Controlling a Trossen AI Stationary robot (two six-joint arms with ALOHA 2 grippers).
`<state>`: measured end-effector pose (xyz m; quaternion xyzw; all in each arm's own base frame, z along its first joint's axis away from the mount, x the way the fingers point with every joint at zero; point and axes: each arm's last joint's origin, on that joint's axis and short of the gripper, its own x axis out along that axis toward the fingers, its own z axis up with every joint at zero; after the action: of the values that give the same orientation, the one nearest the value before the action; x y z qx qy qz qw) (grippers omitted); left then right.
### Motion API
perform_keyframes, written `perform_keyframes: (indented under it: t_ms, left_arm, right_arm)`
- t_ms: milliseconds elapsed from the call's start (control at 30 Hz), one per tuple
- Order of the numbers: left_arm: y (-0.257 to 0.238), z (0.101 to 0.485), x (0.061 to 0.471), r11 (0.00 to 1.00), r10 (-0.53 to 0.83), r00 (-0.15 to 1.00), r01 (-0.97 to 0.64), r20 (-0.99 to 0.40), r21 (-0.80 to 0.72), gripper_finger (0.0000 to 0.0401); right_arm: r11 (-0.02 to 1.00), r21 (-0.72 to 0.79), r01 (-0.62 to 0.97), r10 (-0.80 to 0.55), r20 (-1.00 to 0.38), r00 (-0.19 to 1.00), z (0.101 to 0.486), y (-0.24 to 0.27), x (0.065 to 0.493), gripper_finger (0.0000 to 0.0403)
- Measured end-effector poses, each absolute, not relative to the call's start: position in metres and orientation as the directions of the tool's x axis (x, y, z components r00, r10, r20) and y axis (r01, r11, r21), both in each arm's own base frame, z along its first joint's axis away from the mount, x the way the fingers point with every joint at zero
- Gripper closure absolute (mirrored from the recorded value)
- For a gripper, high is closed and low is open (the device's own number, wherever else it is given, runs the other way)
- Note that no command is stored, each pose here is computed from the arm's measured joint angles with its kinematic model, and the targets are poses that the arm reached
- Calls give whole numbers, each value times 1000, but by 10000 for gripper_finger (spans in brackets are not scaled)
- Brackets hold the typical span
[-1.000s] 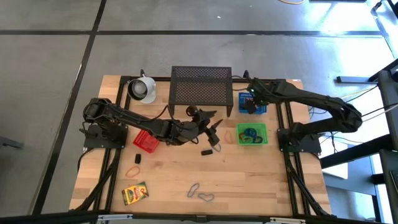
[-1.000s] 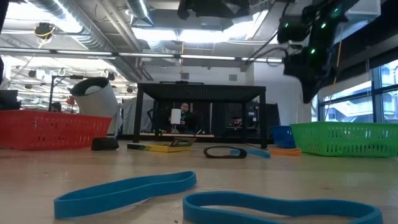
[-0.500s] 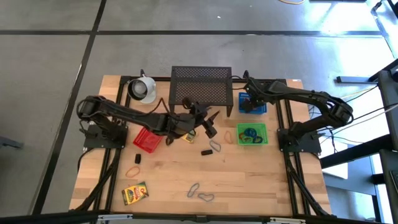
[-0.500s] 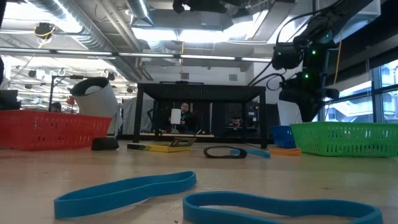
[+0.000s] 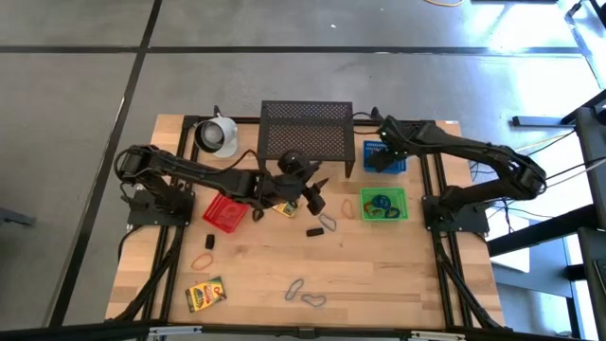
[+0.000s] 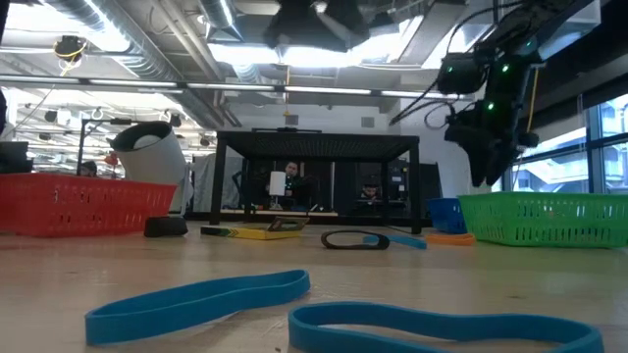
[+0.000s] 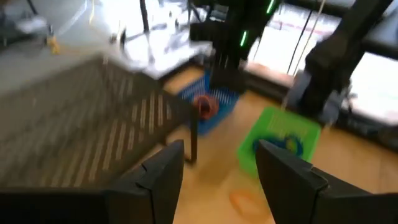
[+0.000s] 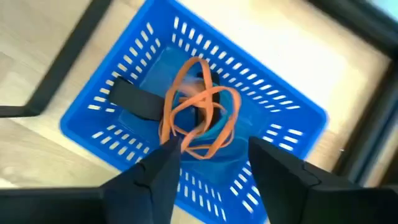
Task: Pick & Place Office Desk Supplies
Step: Put the orange rubber band into the blue bin, then put the black rubber band into the blue bin
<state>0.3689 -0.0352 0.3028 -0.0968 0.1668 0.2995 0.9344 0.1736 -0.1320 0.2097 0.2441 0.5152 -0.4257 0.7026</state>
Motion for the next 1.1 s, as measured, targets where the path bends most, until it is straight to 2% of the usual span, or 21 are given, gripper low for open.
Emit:
perform_keyframes:
  t_ms: [133, 233, 333, 467, 567, 833, 1100]
  left_arm:
    - [-45, 286, 358, 799, 427, 717, -585, -550, -142, 207]
    - [-55, 272, 345, 785, 305, 631, -590, -713, -186, 207]
    - [-69, 259, 340, 810, 192, 585, -548, -788, -209, 207]
    - [-89, 240, 349, 889, 118, 624, -412, -773, -197, 207]
    - [-95, 220, 365, 911, 110, 654, -368, -749, -188, 207]
    - [-91, 164, 389, 909, 134, 603, -390, -786, -145, 207]
    - [-85, 132, 398, 939, 143, 554, -339, -820, -65, 207]
  right_arm:
    - [518, -80, 852, -377, -915, 143, 227, -122, 161, 201]
    - [518, -90, 851, -431, -886, 169, 241, -112, 152, 202]
    - [521, -97, 848, -502, -839, 213, 255, -101, 145, 207]
    - [542, -61, 838, -545, -785, 295, 269, -90, 136, 211]
    - [557, -44, 829, -553, -765, 331, 274, -84, 133, 211]
    - [591, 1, 807, -538, -745, 395, 280, -71, 129, 211]
    - [623, 37, 781, -508, -741, 440, 282, -60, 130, 211]
